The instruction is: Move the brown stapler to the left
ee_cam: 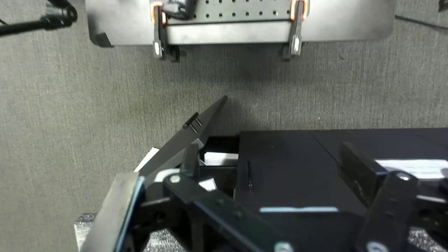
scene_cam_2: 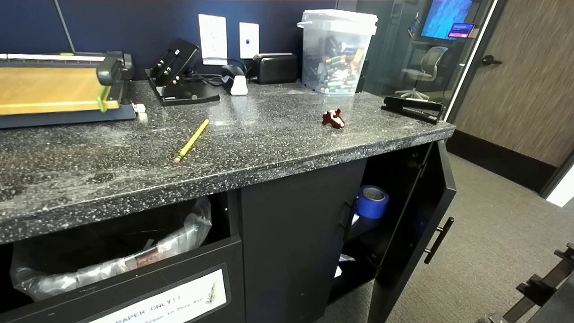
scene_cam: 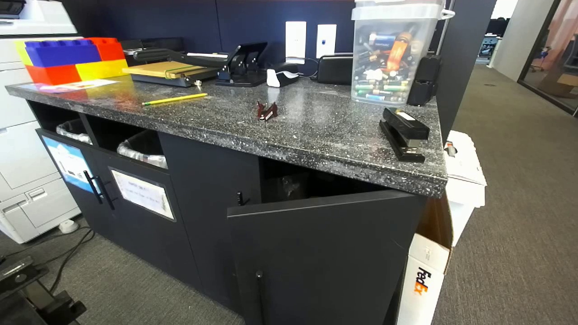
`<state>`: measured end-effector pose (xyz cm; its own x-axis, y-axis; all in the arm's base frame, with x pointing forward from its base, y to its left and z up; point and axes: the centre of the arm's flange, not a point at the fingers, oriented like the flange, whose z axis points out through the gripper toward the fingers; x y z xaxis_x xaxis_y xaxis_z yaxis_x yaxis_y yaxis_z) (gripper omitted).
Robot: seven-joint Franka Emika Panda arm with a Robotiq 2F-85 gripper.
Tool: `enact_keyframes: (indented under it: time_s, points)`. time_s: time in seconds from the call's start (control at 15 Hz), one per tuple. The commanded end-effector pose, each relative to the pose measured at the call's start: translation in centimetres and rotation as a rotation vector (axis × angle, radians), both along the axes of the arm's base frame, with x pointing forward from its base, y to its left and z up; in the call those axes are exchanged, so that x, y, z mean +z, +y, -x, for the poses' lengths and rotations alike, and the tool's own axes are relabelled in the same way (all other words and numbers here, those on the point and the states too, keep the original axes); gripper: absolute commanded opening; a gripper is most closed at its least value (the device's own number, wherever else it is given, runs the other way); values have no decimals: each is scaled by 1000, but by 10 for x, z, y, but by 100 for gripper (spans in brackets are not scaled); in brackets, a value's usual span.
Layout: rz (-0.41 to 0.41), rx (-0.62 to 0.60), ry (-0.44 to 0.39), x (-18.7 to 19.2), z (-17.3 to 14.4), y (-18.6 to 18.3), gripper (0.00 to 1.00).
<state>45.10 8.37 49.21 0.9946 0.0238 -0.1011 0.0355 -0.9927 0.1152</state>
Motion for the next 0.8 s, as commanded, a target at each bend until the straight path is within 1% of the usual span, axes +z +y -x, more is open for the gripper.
enact_keyframes:
  time_s: [0.0,0.2,0.27,0.33,0.47,0.6,0.73]
  points:
    - [1,-45,-65,-20,-94,6,100]
    - [-10,-95,-111,-47,-157,7,100]
    - [-29,-118,-113,-56,-177,7,100]
    - [-67,-124,-138,-65,-196,8,100]
    - [-91,-142,-169,-87,-234,9,100]
    - [-83,-147,-161,-111,-270,9,100]
    - [-67,-152,-146,-139,-298,11,100]
